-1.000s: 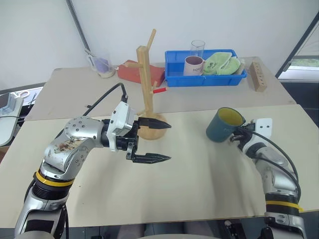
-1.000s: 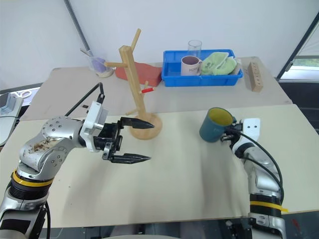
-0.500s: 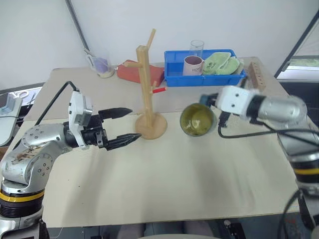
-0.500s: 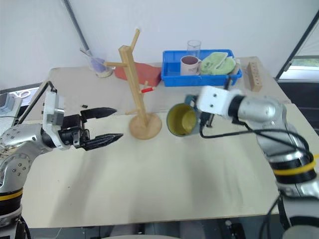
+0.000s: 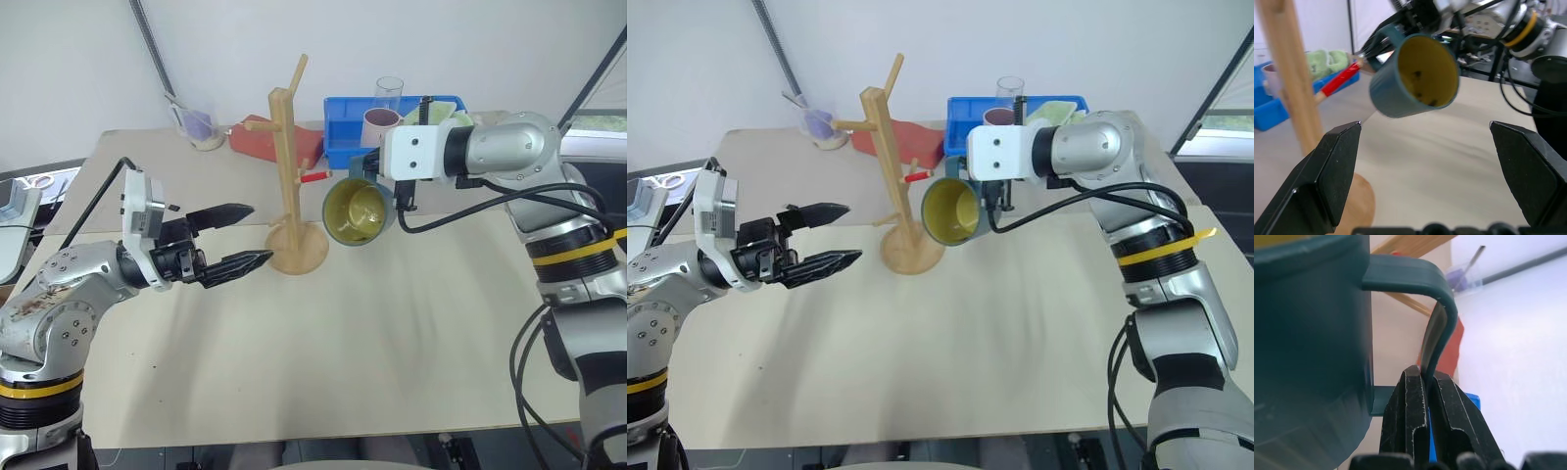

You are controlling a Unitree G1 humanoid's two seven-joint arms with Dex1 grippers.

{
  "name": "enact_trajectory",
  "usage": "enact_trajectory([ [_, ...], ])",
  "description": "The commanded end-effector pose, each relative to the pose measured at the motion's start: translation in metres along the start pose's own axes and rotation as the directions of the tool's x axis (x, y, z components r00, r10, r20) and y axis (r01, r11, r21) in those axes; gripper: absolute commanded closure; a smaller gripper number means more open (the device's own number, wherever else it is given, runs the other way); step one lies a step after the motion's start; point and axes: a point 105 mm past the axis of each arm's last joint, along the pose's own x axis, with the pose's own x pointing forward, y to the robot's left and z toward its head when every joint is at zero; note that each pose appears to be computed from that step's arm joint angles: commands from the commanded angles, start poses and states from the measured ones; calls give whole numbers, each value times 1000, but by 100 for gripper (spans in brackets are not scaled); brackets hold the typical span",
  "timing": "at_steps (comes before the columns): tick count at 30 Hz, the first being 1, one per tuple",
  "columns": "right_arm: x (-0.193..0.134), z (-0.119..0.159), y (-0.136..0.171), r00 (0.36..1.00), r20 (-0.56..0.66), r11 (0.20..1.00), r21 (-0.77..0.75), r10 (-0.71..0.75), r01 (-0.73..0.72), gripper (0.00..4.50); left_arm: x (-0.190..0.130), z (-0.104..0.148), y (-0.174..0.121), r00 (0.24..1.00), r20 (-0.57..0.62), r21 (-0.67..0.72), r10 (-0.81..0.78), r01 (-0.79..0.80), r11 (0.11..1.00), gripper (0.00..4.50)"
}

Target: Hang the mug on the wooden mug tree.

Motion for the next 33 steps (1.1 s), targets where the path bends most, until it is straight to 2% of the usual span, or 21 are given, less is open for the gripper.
enact_trajectory([
  [1,0,12,-18,999,28,997,-67,-27,29,446,5,10,-8,999,5,51,-41,41,998,0],
  [7,14,14,-23,999,35,996,-88,-9,12,446,8,15,3,1000,29,59,6,-8,998,0],
  [18,28,20,-35,998,54,993,-116,-15,21,446,-1,6,16,997,2,83,80,-80,993,0],
  [27,28,21,-40,997,65,991,-125,-29,37,138,2,5,18,995,6,93,103,-103,990,0],
  [31,14,20,-41,997,71,991,-129,-29,38,1,-4,3,27,987,-17,132,162,-158,979,0],
  [33,2,17,-41,996,82,995,-91,-21,28,1,-10,-4,38,971,-88,157,223,-208,966,0],
])
